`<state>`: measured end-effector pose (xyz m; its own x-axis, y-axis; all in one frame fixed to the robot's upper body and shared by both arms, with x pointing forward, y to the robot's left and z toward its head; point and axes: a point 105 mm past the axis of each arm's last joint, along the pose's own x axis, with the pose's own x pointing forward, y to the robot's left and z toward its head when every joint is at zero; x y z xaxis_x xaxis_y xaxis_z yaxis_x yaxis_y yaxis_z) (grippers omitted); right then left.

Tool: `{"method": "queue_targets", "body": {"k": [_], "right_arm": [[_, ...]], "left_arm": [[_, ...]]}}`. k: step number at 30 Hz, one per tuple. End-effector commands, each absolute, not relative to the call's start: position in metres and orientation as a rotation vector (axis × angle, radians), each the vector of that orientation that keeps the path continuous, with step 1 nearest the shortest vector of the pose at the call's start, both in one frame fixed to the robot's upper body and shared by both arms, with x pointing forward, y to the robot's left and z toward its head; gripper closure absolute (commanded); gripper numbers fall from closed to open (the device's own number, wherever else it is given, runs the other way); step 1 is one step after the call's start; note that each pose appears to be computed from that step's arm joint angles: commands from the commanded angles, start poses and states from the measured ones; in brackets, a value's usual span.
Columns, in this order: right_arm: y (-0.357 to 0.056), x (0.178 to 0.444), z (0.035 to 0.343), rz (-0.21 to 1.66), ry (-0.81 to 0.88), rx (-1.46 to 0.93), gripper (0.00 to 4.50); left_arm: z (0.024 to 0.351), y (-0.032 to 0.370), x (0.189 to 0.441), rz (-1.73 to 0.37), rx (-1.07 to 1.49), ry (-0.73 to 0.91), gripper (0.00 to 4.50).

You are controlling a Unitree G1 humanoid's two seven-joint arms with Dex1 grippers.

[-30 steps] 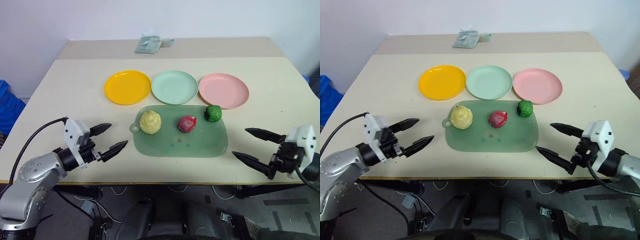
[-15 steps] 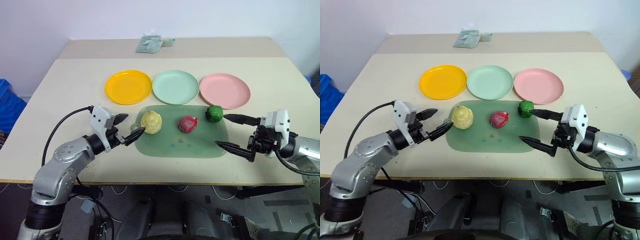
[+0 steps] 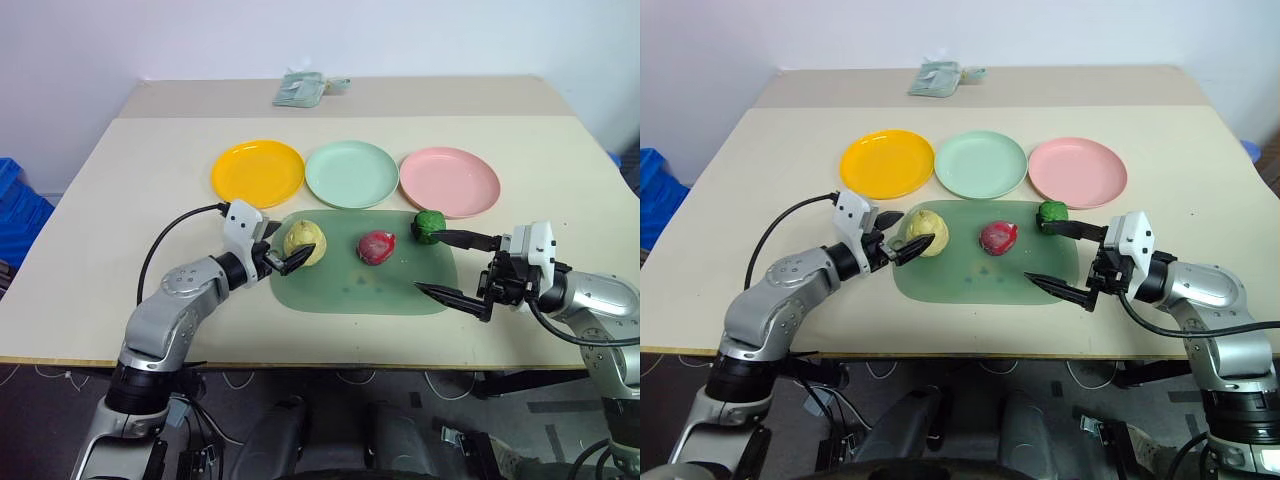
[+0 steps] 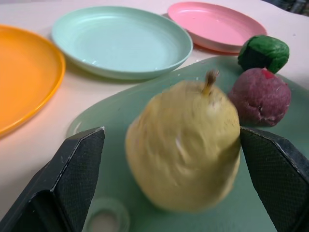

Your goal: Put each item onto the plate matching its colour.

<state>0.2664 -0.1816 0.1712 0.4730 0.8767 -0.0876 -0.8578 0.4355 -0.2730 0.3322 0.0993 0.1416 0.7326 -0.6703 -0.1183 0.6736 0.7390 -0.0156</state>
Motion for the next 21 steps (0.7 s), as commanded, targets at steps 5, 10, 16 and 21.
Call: {"method": "queue_targets", "body": {"k": [5, 10, 16, 21], "right_arm": [[-0.179, 0.261, 0.183, 1.077, -0.115, -0.328, 0.04], [-0.178, 0.26, 0.183, 1.062, -0.117, -0.328, 0.0], [-0.181, 0.259, 0.184, 1.049, -0.117, -0.329, 0.0], [-0.179, 0.262, 0.187, 1.038, -0.128, -0.331, 0.0]], "left_arm": [[0.145, 0.089, 0.335, -0.764, 0.049, 0.128, 0.0], [0.135, 0.082, 0.335, -0.782, 0.044, 0.166, 0.55], [0.139, 0.086, 0.339, -0.743, 0.078, 0.124, 1.78], [0.163, 0.106, 0.364, -0.587, 0.03, 0.037, 1.78]]}}
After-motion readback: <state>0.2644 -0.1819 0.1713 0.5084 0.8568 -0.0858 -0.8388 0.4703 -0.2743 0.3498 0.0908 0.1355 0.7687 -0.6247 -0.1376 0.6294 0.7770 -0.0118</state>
